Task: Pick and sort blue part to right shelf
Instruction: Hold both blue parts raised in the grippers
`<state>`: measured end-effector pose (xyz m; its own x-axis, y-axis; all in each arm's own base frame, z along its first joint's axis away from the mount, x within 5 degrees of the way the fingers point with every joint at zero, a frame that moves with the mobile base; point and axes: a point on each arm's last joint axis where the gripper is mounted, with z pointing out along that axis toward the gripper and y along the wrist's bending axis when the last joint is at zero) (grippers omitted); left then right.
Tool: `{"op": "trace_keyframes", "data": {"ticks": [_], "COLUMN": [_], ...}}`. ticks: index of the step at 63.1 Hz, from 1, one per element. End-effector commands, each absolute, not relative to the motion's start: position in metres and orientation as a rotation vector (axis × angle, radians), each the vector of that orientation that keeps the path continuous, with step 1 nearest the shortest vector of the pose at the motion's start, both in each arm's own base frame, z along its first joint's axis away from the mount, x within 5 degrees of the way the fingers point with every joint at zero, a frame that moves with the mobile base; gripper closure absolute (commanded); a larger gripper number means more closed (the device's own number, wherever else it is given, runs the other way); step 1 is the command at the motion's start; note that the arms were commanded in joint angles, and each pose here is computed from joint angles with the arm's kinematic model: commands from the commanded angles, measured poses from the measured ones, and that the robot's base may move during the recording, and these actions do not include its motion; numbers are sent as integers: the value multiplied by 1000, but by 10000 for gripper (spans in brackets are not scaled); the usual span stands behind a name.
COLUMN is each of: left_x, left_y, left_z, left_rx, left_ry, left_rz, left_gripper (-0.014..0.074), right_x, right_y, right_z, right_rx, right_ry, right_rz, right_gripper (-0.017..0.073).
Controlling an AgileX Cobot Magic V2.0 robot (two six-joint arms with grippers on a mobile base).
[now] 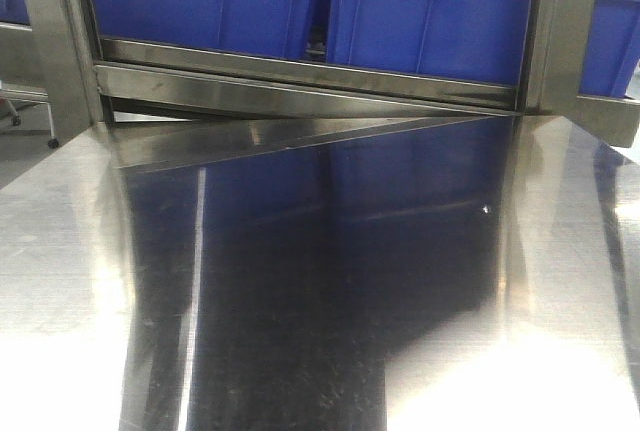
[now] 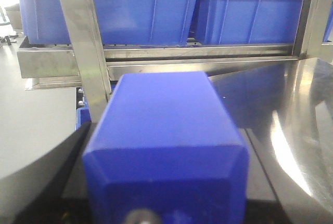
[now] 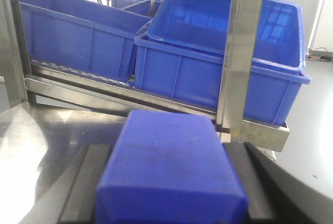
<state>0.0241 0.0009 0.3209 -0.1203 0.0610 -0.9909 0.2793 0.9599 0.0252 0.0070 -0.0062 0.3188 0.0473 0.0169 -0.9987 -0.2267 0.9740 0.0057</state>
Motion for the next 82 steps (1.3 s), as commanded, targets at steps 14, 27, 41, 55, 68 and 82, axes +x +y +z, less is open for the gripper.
{"op": "trace_keyframes", "data": {"ticks": [14, 27, 41, 55, 68, 82], "left_x": [23, 23, 23, 23, 23, 23], "left_y": [0, 0, 0, 0, 0, 0], "left_z": [336, 336, 336, 336, 336, 336], "left_rx": [257, 257, 257, 257, 257, 256], "left_ry": [1584, 1584, 1584, 1584, 1584, 1582], "left_rz": [-204, -204, -204, -204, -204, -207], "left_gripper": [343, 343, 343, 343, 343, 343], "right_x": [1, 1, 1, 1, 1, 1], "right_y": [-8, -8, -8, -8, -8, -8], "right_z": [334, 334, 334, 334, 334, 334], "right_rx": [-175, -175, -175, -175, -175, -175], "right_ry": [1396, 1396, 1396, 1397, 1397, 1397], "right_rz": [178, 178, 178, 178, 178, 178], "right_gripper": [400, 400, 400, 400, 400, 400]}}
